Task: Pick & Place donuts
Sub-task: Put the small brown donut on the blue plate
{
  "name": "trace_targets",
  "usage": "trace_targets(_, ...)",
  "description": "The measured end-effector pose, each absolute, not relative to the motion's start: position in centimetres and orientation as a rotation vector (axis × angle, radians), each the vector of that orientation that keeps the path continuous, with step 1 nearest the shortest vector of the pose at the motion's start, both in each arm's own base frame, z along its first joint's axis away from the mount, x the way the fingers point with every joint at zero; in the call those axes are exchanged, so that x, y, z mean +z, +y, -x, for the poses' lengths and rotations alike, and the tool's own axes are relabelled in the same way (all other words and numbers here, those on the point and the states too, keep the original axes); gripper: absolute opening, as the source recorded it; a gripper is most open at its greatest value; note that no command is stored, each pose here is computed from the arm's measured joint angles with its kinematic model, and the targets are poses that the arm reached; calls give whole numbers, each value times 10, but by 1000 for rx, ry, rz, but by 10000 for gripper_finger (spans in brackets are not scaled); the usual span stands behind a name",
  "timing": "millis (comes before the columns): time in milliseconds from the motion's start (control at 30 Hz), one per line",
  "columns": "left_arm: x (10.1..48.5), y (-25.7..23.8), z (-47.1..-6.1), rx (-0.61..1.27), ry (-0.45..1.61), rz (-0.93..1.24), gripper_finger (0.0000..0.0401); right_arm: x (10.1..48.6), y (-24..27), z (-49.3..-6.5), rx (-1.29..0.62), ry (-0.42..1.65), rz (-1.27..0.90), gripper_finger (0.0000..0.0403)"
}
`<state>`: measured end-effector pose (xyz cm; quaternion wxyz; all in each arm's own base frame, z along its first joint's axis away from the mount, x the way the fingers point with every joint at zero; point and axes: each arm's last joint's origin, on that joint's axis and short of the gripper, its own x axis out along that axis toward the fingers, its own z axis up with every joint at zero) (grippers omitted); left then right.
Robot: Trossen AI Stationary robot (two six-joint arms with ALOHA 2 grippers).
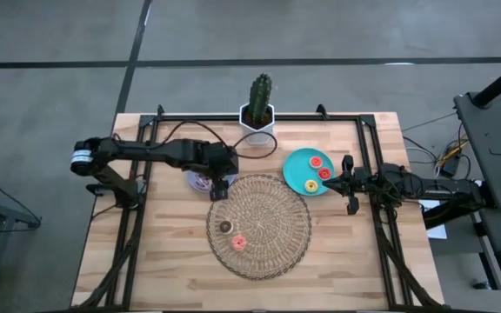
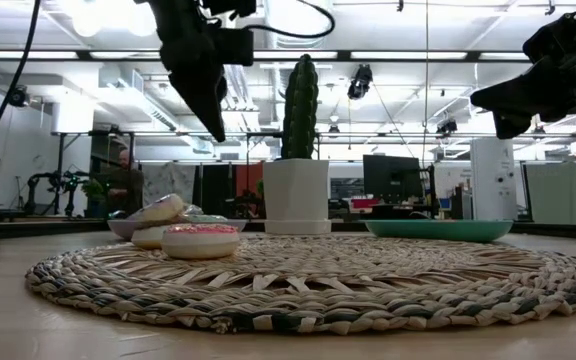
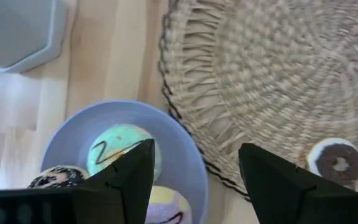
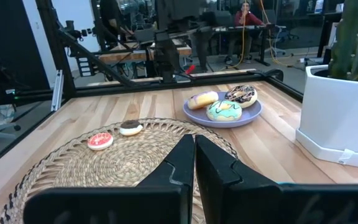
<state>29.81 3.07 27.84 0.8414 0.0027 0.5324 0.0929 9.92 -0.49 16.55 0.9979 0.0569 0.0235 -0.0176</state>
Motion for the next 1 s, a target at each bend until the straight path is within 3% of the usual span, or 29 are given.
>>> trace_targets(1000,269,-52,-292,-113,1138,-261,204,165,-5,-99,-36,47,-114,8)
